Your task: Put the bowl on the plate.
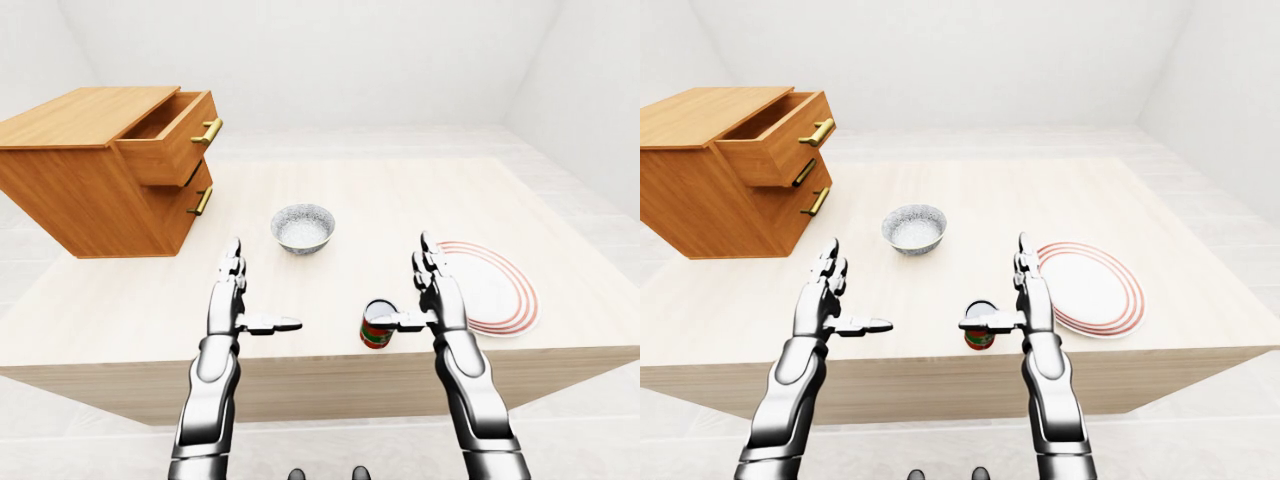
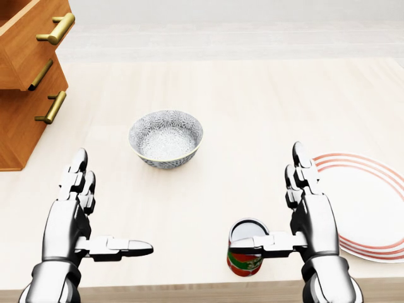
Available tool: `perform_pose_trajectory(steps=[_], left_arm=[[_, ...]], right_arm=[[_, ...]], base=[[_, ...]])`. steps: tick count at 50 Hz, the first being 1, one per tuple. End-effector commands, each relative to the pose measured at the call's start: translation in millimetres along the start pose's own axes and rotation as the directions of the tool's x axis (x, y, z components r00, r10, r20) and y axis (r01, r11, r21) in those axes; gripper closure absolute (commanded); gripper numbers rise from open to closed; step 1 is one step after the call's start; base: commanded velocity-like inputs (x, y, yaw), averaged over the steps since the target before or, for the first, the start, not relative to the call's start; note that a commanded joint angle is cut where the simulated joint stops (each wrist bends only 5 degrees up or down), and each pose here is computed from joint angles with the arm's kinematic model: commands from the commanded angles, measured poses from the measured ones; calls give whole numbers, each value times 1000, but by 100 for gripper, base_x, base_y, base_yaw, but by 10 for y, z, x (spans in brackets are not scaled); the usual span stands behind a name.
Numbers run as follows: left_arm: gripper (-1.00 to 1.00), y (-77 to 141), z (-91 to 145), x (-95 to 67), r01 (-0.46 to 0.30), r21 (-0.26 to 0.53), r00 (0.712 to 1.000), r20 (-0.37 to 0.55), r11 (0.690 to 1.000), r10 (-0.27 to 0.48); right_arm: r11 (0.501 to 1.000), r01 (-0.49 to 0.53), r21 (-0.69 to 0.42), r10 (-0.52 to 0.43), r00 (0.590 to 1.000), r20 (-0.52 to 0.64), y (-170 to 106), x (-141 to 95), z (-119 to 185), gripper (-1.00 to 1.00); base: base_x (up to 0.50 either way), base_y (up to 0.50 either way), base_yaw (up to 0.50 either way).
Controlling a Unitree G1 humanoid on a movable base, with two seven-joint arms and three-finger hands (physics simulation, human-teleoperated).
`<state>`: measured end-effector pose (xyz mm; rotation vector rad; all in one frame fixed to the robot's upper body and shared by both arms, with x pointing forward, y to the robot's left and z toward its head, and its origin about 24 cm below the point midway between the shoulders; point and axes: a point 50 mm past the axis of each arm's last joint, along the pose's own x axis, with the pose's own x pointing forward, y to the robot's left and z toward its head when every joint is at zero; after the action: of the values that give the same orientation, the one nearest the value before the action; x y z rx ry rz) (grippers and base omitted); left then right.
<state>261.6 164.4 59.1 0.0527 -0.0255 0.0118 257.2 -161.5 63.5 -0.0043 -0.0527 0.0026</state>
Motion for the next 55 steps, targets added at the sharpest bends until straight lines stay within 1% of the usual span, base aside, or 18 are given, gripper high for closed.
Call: perform_pose_trajectory(steps=[1, 10, 16, 29, 43, 55], left_arm=[[-100, 32, 201, 48, -5, 36, 997, 74, 999, 2], [-100, 26, 317, 52, 2, 50, 992, 122, 999, -9], [-100, 41, 354, 62, -3, 45, 991, 137, 999, -3], [-100, 26, 352, 67, 0, 50, 991, 136, 999, -7], [-100, 17, 413, 91, 3, 54, 987, 160, 999, -11], [-100, 6, 398, 88, 8, 55, 988, 154, 998, -16]], right_arm=[[1000, 1, -10, -1, 998, 64, -24, -9, 181, -100], [1000, 4, -18, -2, 995, 102, -19, -26, 269, -100], [1000, 1, -22, 1, 994, 111, -17, -23, 290, -100], [1000, 4, -17, -2, 992, 122, -22, -29, 316, -100], [1000, 0, -18, 2, 990, 138, -26, -9, 354, -100], [1000, 2, -20, 1, 990, 141, -27, -17, 361, -100]], base=[[0, 0, 0], [0, 0, 0], [0, -11, 0], [0, -17, 0], [0, -17, 0], [0, -17, 0]])
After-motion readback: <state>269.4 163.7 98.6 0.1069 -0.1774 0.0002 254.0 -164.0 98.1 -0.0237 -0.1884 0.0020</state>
